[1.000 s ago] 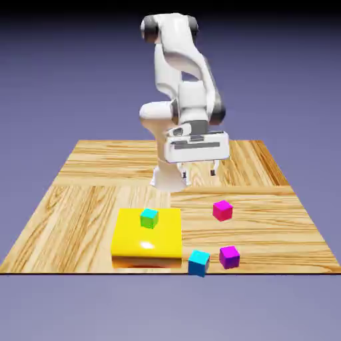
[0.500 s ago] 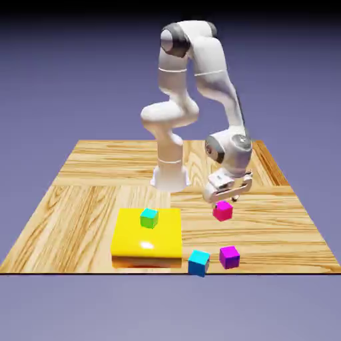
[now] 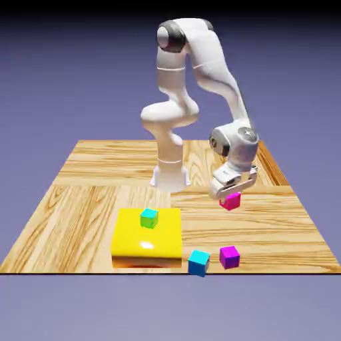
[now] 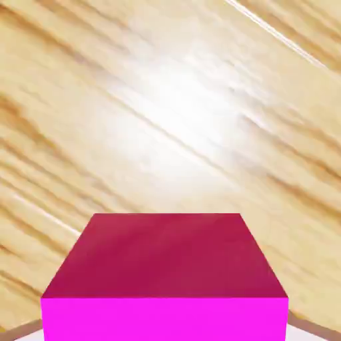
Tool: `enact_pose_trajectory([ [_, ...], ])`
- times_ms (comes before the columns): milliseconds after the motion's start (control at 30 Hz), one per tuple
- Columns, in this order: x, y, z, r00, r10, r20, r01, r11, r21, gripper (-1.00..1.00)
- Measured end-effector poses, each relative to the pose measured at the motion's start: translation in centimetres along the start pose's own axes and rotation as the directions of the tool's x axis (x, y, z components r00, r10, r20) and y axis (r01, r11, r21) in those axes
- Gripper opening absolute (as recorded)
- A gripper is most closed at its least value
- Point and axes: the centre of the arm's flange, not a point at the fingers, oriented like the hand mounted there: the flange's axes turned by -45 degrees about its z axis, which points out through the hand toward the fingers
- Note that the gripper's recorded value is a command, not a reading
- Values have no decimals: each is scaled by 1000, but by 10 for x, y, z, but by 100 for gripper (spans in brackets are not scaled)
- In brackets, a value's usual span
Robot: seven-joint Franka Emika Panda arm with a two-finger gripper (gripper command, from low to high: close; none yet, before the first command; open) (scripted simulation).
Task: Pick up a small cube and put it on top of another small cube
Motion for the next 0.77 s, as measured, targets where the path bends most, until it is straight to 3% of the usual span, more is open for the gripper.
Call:
enact_pose_trajectory([
  [500,96,200,-69,936,-349,44,352,930,-105,-100],
  [633,100,206,-10,936,-349,45,352,930,-105,-100],
  [667,99,207,0,936,-349,45,352,930,-105,100],
  [767,99,205,-20,936,-349,45,352,930,-107,100],
])
